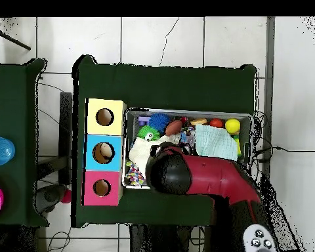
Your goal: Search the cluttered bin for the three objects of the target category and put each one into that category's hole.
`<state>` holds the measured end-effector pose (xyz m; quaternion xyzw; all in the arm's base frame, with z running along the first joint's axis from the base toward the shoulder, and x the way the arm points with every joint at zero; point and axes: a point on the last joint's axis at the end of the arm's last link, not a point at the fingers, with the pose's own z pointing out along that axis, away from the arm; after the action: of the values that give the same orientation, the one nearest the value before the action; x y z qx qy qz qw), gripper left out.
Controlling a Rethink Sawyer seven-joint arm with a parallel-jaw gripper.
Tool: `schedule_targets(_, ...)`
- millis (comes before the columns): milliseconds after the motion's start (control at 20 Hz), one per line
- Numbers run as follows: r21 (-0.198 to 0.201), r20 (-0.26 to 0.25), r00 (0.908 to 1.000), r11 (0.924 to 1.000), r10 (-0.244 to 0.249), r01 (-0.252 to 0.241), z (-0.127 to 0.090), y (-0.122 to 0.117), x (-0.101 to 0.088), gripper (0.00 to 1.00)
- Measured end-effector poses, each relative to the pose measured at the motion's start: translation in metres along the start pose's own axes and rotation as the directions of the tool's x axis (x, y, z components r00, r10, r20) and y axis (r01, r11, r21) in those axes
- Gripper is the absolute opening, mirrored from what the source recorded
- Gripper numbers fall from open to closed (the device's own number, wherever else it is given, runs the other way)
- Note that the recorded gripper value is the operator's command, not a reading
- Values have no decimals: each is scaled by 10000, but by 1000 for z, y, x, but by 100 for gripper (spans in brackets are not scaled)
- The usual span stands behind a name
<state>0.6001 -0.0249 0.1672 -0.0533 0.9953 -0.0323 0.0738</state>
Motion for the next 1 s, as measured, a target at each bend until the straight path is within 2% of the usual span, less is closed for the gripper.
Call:
schedule_targets(150, -86, 233, 9992, 9995, -317, 319, 14, -20, -13, 100)
schedule_targets(200, -102, 386, 9976, 9982, -583, 587, 23, -32, -21, 100)
schedule_targets(250, -104, 415, 9969, 9977, -666, 671, 25, -34, -23, 100)
schedule_targets(350, -58, 626, 9912, 9931, -1163, 1169, 37, -45, -32, 100)
schedule_targets(450, 32, 832, 9798, 9832, -1821, 1825, 47, -53, -42, 100)
schedule_targets(500, 108, 938, 9674, 9718, -2354, 2354, 53, -55, -48, 100)
schedule_targets(550, 142, 986, 9606, 9655, -2600, 2598, 55, -55, -50, 100)
schedule_targets(600, 242, 1082, 9413, 9474, -3199, 3192, 60, -54, -55, 100)
schedule_targets(650, 281, 1117, 9318, 9384, -3453, 3444, 61, -54, -57, 100)
schedule_targets(700, 370, 1191, 9076, 9153, -4026, 4012, 64, -51, -62, 100)
schedule_targets(750, 417, 1225, 8954, 9037, -4280, 4262, 65, -49, -63, 100)
schedule_targets(800, 513, 1287, 8660, 8753, -4833, 4808, 66, -44, -67, 100)
schedule_targets(850, 551, 1315, 8536, 8634, -5041, 5014, 67, -42, -68, 100)
schedule_targets(900, 633, 1368, 8229, 8339, -5514, 5483, 68, -36, -71, 100)
schedule_targets(950, 654, 1385, 8104, 8218, -5693, 5661, 68, -33, -72, 100)
schedule_targets(1000, 682, 1423, 7871, 7992, -6002, 5971, 68, -27, -73, 100)
